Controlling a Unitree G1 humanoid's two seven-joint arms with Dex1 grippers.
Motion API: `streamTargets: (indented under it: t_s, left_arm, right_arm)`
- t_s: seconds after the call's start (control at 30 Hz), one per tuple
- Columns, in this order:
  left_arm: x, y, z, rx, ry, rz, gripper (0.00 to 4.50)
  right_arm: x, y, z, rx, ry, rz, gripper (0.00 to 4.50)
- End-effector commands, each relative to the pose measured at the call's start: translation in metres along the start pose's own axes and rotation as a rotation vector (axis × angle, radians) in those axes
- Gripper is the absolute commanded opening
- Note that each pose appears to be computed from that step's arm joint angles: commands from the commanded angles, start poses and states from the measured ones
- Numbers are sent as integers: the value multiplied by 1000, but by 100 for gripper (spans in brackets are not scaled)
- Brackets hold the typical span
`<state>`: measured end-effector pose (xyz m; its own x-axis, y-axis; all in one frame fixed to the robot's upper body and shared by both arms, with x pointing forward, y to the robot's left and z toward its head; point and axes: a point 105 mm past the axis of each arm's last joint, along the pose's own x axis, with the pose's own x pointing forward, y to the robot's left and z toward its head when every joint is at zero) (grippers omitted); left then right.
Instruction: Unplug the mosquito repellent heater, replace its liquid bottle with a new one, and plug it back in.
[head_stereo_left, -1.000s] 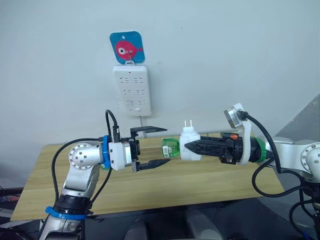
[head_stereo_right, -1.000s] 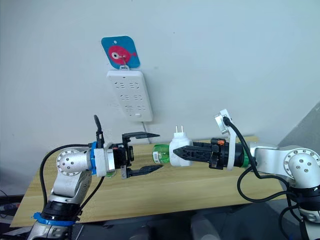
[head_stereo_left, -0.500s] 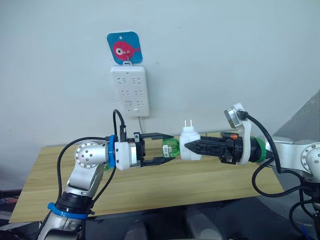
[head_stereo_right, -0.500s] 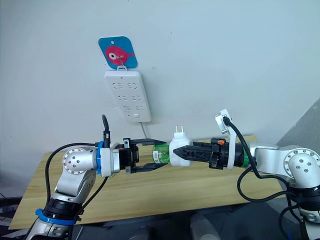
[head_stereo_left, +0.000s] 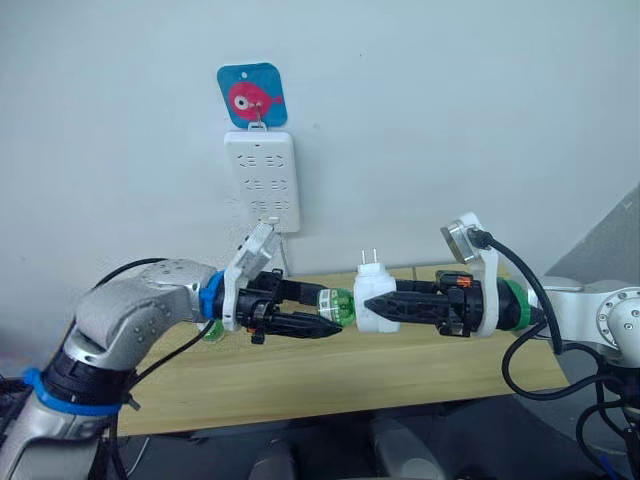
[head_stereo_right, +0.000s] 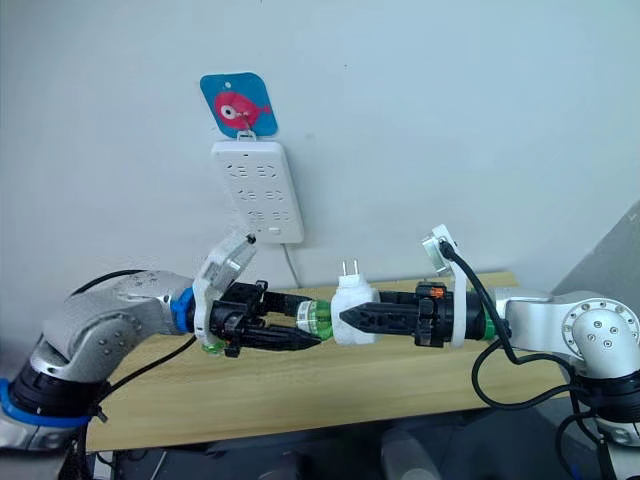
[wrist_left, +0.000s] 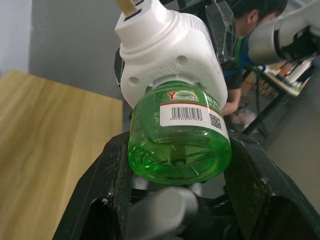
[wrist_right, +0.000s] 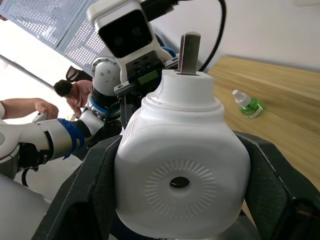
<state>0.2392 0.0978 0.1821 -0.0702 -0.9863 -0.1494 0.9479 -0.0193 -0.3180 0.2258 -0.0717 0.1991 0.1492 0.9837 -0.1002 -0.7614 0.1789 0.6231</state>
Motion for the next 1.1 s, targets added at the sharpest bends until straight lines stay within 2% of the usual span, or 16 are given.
streamTargets:
  t_s: [0.03, 0.1, 0.17, 0.33, 0.53, 0.6, 0.73, 0.87, 0.97, 1.1]
  left_arm:
    - [-11, 13, 10, 37, -26, 114, 223]
    - [-10, 14, 11, 54, -34, 112, 223]
    - [-9, 12, 8, 106, -15, 104, 296]
    - [-9, 10, 2, 228, 1, 104, 443]
    - [-13, 7, -8, 357, 37, 106, 450]
    - [-14, 9, -10, 475, 37, 142, 450]
    - [-16, 12, -8, 797, -50, 246, 450]
    - [-13, 9, -4, 998, -92, 274, 450]
    - [-9, 8, -1, 1103, -107, 284, 450]
    - [-2, 9, 2, 1146, -132, 275, 450]
  right_arm:
    - [-2, 9, 3, -43, 3, 18, 302]
    - [-2, 9, 3, -41, 0, 19, 302]
    - [-2, 9, 3, -38, -3, 19, 302]
    - [-2, 9, 5, -22, -17, 22, 302]
    - [-3, 8, 8, -1, -32, 17, 302]
    - [-4, 6, 9, 5, -40, 7, 302]
    - [-6, 3, 11, 16, -55, -10, 302]
    - [-6, 2, 10, 18, -55, -15, 302]
    - [-6, 1, 10, 18, -55, -19, 302]
    - [-5, 1, 10, 18, -53, -20, 302]
